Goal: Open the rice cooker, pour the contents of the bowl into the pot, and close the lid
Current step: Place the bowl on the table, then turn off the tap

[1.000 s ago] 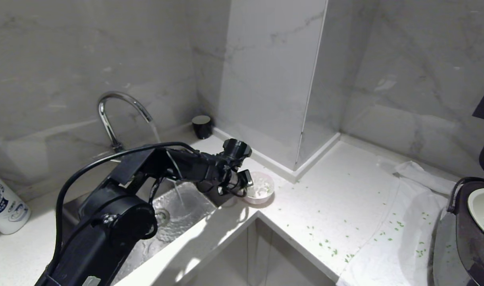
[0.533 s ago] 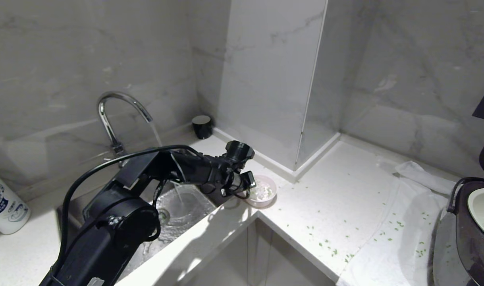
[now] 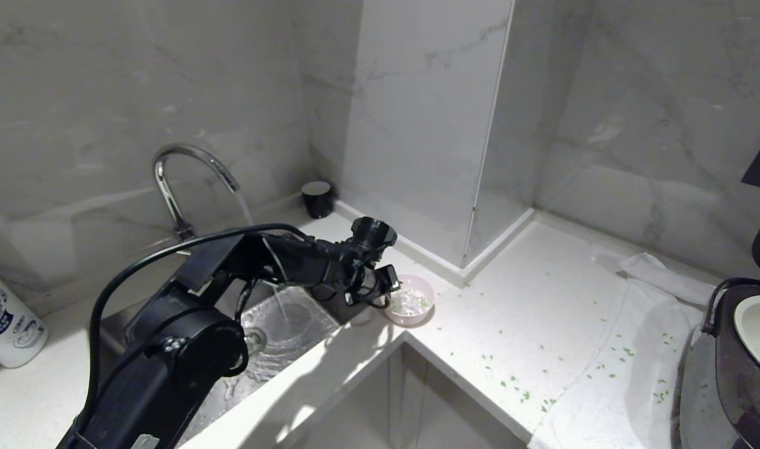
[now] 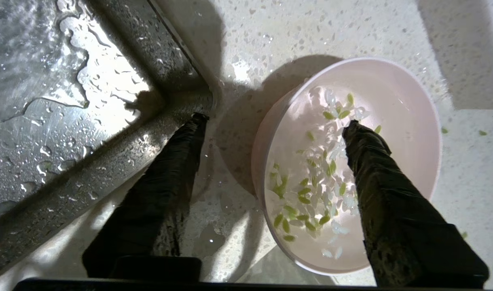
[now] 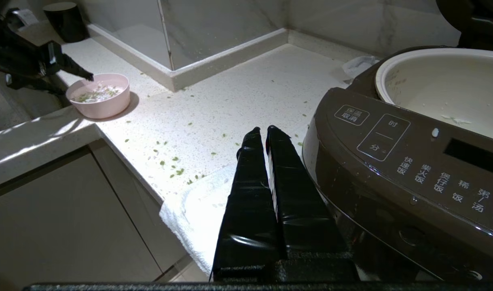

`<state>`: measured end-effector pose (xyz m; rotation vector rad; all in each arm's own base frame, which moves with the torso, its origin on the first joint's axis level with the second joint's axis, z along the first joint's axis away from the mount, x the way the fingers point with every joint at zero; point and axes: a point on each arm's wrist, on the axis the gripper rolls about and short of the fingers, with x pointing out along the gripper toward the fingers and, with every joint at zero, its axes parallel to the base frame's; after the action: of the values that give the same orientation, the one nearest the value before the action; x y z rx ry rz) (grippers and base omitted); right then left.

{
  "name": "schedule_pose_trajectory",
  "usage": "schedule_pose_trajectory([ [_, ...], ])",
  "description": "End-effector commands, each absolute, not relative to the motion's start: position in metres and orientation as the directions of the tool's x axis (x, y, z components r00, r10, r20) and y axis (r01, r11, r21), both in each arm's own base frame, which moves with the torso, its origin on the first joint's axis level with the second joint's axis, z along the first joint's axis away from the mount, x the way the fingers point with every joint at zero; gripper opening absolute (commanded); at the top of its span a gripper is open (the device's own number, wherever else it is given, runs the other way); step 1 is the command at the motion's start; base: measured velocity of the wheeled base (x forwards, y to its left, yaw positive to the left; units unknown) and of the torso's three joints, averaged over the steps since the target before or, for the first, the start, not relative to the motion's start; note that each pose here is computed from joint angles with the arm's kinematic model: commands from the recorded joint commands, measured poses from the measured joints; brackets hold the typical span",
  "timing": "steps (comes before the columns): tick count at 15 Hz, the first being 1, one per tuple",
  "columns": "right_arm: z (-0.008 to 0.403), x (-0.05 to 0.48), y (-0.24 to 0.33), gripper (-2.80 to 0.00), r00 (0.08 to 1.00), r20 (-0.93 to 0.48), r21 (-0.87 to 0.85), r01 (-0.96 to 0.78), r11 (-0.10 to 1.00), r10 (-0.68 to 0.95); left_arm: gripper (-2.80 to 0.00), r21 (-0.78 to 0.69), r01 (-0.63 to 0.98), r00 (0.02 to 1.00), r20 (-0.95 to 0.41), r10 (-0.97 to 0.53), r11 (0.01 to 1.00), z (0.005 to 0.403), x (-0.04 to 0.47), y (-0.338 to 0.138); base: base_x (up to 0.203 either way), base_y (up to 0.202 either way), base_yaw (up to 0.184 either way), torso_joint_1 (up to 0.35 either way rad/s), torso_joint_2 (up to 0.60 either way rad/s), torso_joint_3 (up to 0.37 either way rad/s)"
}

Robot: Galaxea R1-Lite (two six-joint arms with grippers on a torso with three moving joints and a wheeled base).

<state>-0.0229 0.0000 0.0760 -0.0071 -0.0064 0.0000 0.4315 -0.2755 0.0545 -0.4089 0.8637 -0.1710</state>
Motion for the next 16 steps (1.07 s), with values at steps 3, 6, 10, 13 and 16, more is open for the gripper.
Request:
schedule_pose_trajectory([
  [3,0.076,-0.023,0.0,-2.8,1.0,0.006,-0.008,0.0,1.0,0.0,0.0,-0.45,-0.03,0.691,-0.654,-0.307,0.892,0.098,0.433,-0.256,0.0,0.0,0.0,0.0,0.0,0.0],
  [6,0.076,-0.023,0.0,-2.8,1.0,0.005,-0.008,0.0,1.0,0.0,0.0,-0.426,-0.076,0.686,-0.678,-0.262,0.902,0.128,0.426,-0.232,0.0,0.0,0.0,0.0,0.0,0.0],
  [10,0.076,-0.023,0.0,-2.8,1.0,0.006,-0.008,0.0,1.0,0.0,0.0,-0.397,-0.167,0.659,-0.726,-0.197,0.903,0.151,0.4,-0.185,0.0,0.0,0.0,0.0,0.0,0.0],
  [13,0.076,-0.023,0.0,-2.8,1.0,0.006,-0.008,0.0,1.0,0.0,0.0,-0.406,-0.196,0.672,-0.719,-0.179,0.893,0.154,0.372,-0.151,0.0,0.0,0.0,0.0,0.0,0.0],
  [16,0.076,-0.023,0.0,-2.8,1.0,0.006,-0.008,0.0,1.0,0.0,0.0,-0.399,-0.194,0.698,-0.698,-0.159,0.896,0.147,0.343,-0.117,0.0,0.0,0.0,0.0,0.0,0.0],
])
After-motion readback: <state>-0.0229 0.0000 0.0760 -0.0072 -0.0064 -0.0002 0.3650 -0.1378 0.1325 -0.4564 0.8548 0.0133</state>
